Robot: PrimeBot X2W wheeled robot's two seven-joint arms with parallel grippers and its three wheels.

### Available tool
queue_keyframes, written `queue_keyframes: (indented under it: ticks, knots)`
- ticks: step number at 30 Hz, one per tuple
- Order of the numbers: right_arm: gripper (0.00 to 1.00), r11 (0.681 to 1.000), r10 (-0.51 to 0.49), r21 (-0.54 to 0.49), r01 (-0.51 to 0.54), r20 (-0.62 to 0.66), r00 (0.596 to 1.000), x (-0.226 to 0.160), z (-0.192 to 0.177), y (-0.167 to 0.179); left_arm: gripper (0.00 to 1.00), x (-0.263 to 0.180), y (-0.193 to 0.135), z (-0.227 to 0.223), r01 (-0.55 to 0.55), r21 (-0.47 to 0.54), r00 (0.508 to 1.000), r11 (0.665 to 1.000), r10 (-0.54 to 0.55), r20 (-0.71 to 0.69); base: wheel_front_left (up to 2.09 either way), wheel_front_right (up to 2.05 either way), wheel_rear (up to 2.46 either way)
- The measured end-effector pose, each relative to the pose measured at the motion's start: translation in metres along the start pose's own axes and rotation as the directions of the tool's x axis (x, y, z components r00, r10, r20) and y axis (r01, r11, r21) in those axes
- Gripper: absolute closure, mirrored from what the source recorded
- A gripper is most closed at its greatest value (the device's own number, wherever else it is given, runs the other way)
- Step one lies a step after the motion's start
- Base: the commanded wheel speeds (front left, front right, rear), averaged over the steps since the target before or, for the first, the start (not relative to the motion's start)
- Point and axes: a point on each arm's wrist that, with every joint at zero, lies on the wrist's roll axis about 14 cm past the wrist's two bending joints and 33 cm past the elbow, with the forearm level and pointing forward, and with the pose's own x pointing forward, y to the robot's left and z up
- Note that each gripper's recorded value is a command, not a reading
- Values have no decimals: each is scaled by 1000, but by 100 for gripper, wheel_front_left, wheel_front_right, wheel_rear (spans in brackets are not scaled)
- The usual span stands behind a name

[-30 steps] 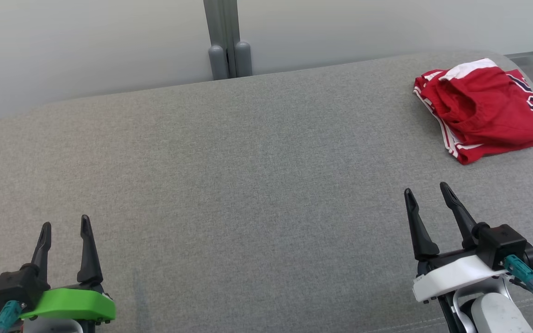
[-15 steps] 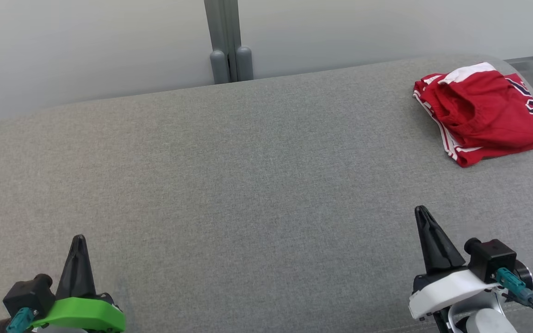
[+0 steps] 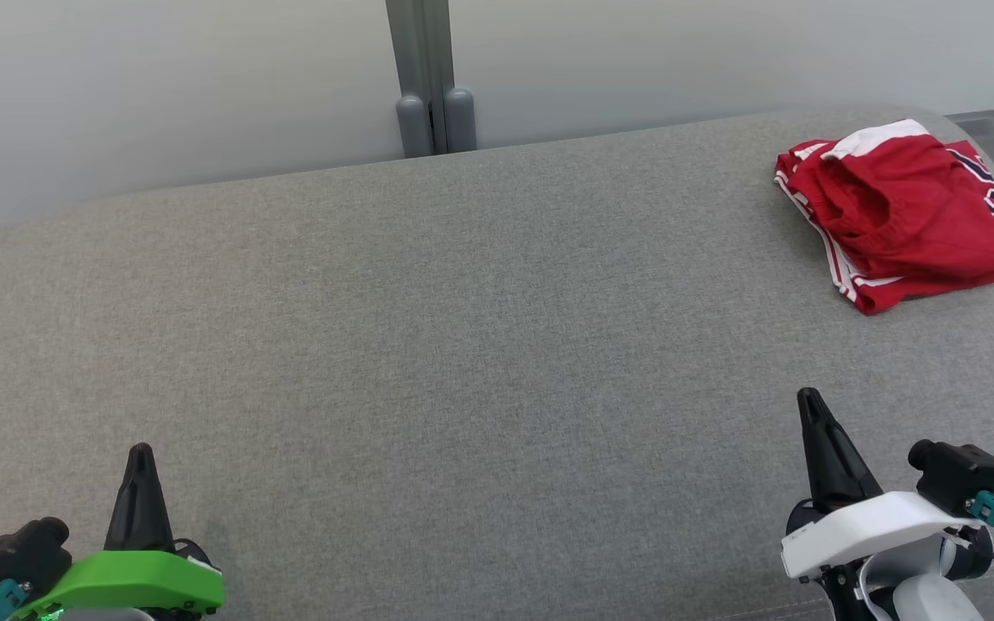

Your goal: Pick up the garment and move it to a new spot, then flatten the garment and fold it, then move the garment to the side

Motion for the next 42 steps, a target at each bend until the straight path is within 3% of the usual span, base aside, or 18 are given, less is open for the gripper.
queue_keyframes:
  ticks: [18, 31, 42]
  knots:
    - [100, 959, -60, 278, 61, -11, 998, 4, 2, -12, 100, 1, 0, 1, -27, -263, 1000, 964, 23, -20, 0, 0, 0]
    - [100, 895, -84, 438, 85, -22, 996, 6, 3, -17, 100, 2, -2, 3, -30, -420, 999, 907, 22, -25, 0, 0, 0]
    - [100, 820, -92, 565, 91, -28, 995, 10, 5, -18, 100, 3, -5, 6, -25, -540, 999, 841, 10, -30, 0, 0, 0]
